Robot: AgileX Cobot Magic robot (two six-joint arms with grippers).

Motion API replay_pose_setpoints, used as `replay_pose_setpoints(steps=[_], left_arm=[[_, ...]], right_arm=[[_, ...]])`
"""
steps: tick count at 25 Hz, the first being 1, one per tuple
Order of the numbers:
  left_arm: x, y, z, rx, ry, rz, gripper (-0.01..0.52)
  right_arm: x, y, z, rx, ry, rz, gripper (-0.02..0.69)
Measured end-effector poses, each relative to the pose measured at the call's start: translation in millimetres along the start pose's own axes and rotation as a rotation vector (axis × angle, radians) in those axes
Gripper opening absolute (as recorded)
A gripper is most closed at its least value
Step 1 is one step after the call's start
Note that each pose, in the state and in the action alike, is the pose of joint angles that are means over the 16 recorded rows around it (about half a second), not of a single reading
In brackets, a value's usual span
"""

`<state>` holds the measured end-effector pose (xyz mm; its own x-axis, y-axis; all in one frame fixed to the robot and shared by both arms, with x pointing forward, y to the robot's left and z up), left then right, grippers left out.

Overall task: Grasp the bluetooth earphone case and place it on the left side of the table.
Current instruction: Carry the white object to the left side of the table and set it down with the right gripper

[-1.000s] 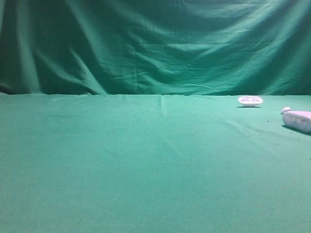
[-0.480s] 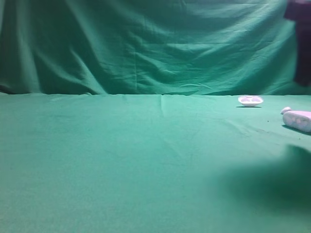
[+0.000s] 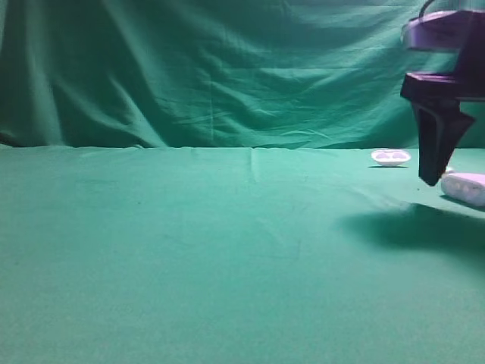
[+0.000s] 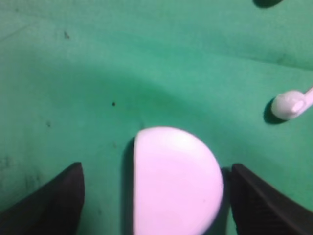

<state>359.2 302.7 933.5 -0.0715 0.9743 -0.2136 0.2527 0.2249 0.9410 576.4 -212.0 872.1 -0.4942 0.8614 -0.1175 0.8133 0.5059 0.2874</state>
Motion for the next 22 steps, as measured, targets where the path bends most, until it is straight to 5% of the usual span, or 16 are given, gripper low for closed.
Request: replay_pose_setpoints(steps=[10, 22], left_arm=[[0.0, 0, 0, 0.0, 0.0, 0.0, 0.0], [0.0, 0, 0, 0.0, 0.0, 0.001, 0.0]], right_arm=[[30, 77, -38, -0.11, 0.031, -0.083, 0.317], [181, 190, -44, -0.286, 0.158, -0.374, 0.318]])
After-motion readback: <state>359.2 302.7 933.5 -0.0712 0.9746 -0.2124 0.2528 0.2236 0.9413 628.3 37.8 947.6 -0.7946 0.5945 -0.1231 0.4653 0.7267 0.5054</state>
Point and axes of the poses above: a point on each arm's last joint axis where the gripper is mounted, z pointing out along that axis toward the gripper, x along the wrist's bending axis when the last joint is at zero, y = z × x, the point moved 7 cm from there along z, pointing out along that axis toward the gripper, and after that the axes turned 12 degrees about -z, right-handed, at the moved point
